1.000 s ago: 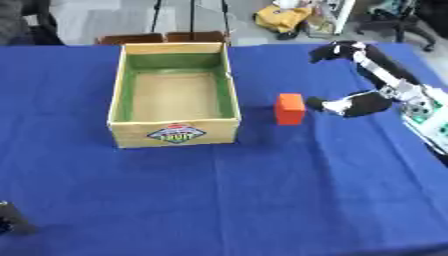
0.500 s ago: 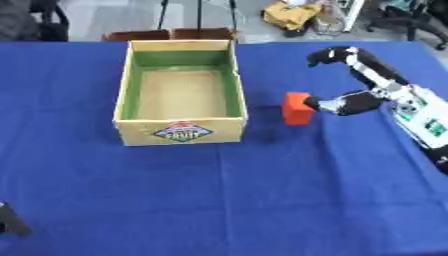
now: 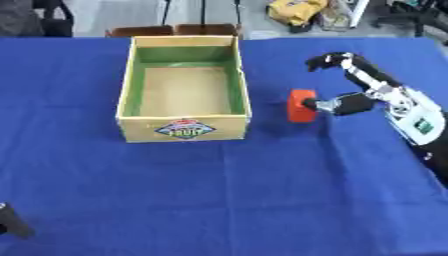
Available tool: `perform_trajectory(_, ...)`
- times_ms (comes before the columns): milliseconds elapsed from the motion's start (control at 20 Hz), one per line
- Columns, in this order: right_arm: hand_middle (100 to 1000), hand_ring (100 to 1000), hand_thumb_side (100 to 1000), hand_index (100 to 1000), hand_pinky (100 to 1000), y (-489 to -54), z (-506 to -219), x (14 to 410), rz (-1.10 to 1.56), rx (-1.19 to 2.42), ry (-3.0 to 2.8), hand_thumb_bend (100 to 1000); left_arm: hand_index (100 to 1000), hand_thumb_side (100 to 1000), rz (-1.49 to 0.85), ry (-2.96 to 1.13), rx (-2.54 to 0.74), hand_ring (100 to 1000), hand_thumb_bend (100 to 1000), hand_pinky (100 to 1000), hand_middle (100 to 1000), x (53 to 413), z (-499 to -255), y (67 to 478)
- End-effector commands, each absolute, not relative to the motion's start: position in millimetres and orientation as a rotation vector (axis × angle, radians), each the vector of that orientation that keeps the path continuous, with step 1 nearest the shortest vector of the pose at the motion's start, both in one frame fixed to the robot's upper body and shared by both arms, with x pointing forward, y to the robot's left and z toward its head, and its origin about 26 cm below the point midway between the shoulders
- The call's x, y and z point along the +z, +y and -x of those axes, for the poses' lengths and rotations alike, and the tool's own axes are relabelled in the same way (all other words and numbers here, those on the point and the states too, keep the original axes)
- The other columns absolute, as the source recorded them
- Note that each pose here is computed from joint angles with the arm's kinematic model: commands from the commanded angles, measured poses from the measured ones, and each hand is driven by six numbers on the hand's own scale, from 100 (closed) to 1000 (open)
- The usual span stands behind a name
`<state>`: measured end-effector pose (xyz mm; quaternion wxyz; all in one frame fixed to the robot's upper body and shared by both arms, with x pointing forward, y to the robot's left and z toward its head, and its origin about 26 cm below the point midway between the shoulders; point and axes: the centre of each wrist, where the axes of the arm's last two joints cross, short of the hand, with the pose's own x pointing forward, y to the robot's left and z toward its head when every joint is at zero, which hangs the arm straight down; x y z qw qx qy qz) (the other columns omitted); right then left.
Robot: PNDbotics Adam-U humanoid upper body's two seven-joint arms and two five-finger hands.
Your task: Pick up objects on the table and place them in the box.
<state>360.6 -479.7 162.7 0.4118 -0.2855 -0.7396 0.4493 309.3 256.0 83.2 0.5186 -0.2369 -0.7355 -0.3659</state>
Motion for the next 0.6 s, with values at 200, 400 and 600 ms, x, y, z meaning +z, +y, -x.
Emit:
perform_trajectory(200,707,840,515,861,848,-485.2,-362.1,171.6,0.745,1.17,-1.844,531,636,1000,0.566,-1.779,-0.914,572,253,654,492,91.9,-310.6,257.0)
perform_trajectory(400,708,842,523,864,850,-485.7,-362.4,169.6,0.74,1.181,-1.832,534,636,1000,0.57,-1.781,-0.919,572,252,654,491,92.6,-310.8,256.3)
perform_trajectory(600,707,843,527,864,850,-487.1,-362.1,167.5,0.74,1.185,-1.817,536,636,1000,0.574,-1.785,-0.928,572,252,654,489,93.6,-311.1,255.2)
